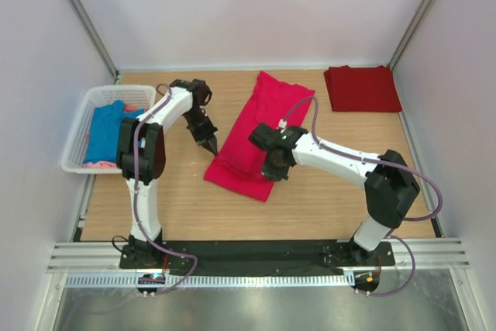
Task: Fold and stack the t-shirts
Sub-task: Fold the tshirt
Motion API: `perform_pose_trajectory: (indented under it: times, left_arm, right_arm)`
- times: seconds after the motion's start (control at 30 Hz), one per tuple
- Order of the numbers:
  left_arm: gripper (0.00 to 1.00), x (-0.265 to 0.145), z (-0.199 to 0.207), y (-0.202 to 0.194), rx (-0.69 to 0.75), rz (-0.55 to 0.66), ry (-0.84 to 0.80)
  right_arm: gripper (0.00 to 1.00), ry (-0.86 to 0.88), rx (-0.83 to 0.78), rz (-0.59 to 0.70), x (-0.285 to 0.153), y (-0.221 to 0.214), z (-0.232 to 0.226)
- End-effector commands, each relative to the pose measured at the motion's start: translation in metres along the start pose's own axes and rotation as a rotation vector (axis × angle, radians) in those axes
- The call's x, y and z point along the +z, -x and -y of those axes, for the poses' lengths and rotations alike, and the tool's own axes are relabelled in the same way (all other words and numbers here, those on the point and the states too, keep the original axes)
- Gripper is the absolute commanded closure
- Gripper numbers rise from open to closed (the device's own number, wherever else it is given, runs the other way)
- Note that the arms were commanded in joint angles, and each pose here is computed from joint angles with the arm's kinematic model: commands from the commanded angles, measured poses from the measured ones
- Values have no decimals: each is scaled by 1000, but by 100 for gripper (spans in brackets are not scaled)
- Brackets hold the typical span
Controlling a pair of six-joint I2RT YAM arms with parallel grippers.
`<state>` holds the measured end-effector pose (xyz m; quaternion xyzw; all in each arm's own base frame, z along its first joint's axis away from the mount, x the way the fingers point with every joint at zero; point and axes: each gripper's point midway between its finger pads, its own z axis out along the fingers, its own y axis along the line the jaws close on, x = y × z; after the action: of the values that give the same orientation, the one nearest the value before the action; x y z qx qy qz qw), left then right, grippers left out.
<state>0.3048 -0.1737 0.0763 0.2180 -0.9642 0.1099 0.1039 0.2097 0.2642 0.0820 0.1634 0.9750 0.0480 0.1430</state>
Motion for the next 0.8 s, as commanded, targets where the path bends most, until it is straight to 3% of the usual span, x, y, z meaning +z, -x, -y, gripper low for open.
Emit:
perform_pose_trajectory:
  times: [0.0,0.4,0.77]
  left_arm:
    - [100,-6,39,9,-42,-36,-94]
    - [100,-14,132,84,-44,16,-313]
    - [100,-27,181,130,-91,85,-599]
  right_arm:
    - [99,75,-71,-3,-22,26,-6]
    - [99,-30,-39,23,13,119,11]
    - [99,-89,22,20,36,163,30]
